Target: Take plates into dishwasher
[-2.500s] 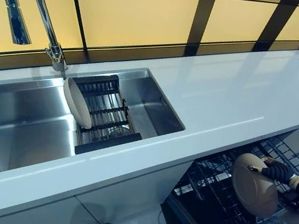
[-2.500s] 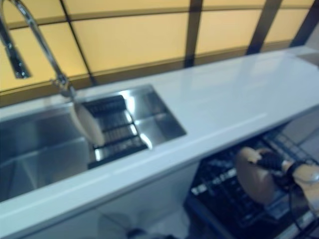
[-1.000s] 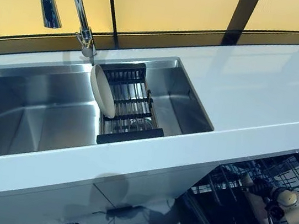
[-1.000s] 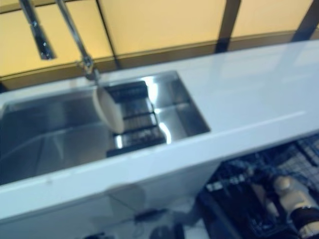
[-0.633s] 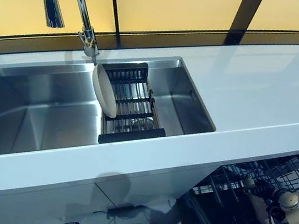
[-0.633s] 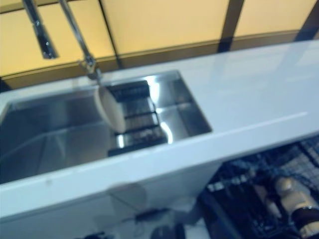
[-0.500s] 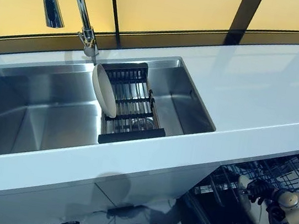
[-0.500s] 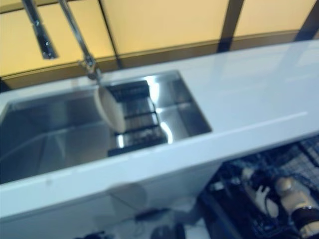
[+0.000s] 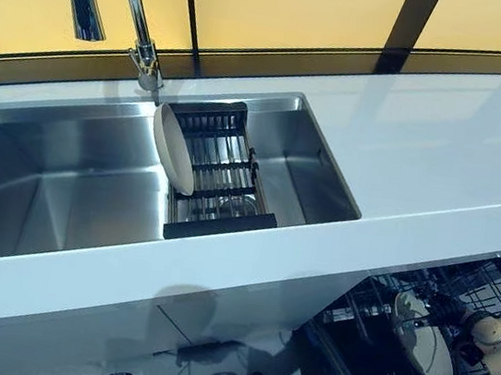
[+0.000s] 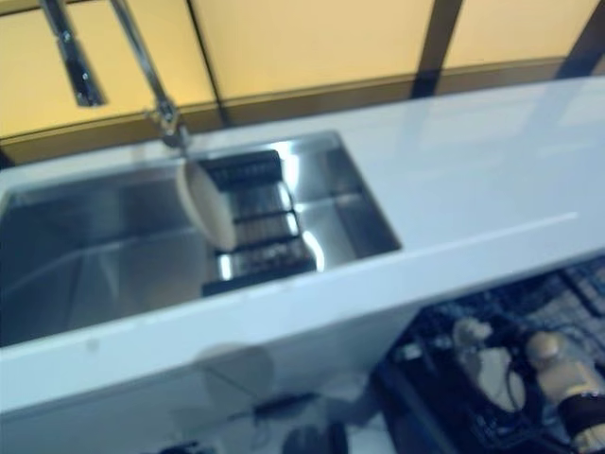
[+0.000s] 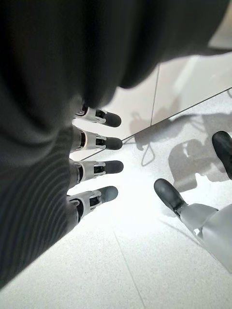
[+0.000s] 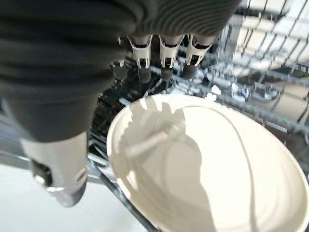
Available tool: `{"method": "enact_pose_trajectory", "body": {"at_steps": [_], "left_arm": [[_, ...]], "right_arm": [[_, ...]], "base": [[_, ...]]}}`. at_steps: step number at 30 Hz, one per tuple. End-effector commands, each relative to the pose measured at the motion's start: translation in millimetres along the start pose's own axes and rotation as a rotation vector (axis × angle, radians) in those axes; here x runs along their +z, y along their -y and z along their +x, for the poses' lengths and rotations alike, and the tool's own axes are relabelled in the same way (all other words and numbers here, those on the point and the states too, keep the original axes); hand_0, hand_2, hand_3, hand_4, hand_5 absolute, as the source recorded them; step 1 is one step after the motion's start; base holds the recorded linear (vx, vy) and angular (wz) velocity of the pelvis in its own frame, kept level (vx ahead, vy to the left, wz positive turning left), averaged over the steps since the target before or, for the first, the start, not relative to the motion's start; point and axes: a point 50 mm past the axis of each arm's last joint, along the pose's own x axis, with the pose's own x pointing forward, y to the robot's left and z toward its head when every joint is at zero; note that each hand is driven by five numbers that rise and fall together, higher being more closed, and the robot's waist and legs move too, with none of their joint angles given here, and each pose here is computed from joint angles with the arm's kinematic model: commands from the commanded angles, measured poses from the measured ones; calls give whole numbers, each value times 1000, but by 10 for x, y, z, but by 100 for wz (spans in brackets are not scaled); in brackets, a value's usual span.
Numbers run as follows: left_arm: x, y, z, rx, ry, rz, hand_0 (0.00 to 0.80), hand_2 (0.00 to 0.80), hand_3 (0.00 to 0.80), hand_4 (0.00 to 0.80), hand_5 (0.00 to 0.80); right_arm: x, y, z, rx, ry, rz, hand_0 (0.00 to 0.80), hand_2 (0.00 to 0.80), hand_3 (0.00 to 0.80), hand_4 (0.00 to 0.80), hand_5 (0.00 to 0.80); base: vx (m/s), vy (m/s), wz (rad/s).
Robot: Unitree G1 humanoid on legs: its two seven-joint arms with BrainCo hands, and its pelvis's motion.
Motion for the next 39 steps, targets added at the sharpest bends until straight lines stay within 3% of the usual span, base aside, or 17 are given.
{"method": "enact_pose_trajectory", "body": {"at_steps": [1, 7, 13, 19, 23, 27, 32, 34, 39], "left_arm": [[-73, -168, -48, 44, -7, -30, 0, 0, 0, 0, 0], [-158, -194, -68, 54, -19, -61, 0, 0, 0, 0, 0], [-250, -156, -69, 60, -35, -78, 0, 0, 0, 0, 0], [-247, -179, -75, 60, -43, -65, 0, 0, 0, 0, 0], [-214, -194, -72, 60, -47, -62, 0, 0, 0, 0, 0], [-235, -202, -77, 56, -57, -72, 0, 0, 0, 0, 0], [-284, -86, -55, 32, -66, -92, 0, 0, 0, 0, 0], [-315, -46, -52, 27, -72, -97, 0, 0, 0, 0, 0], [-341, 9, -46, 16, -76, -92, 0, 0, 0, 0, 0]], "right_arm": [[-118, 423, -192, -141, -59, 46, 0, 0, 0, 0, 0], [-449, 801, -545, -227, -182, 96, 0, 0, 0, 0, 0], [-963, 1292, -1103, -395, -429, 59, 0, 0, 0, 0, 0], [-849, 1875, -1574, -640, -479, -64, 0, 0, 0, 0, 0], [-435, 2228, -1763, -845, -328, -83, 0, 0, 0, 0, 0], [377, 2420, -1759, -1007, -28, -180, 0, 0, 0, 0, 0], [1269, 2353, -1686, -1098, 265, -366, 0, 0, 0, 0, 0], [1618, 2227, -1693, -1129, 394, -531, 0, 0, 0, 0, 0], [1995, 2029, -1680, -1179, 549, -756, 0, 0, 0, 0, 0]], "base": [[34, 34, -1], [38, 46, -1], [40, 40, -7], [35, 33, 0], [19, 37, 10], [38, 50, 6], [67, 47, 19], [82, 48, 29], [54, 32, 41]]}}
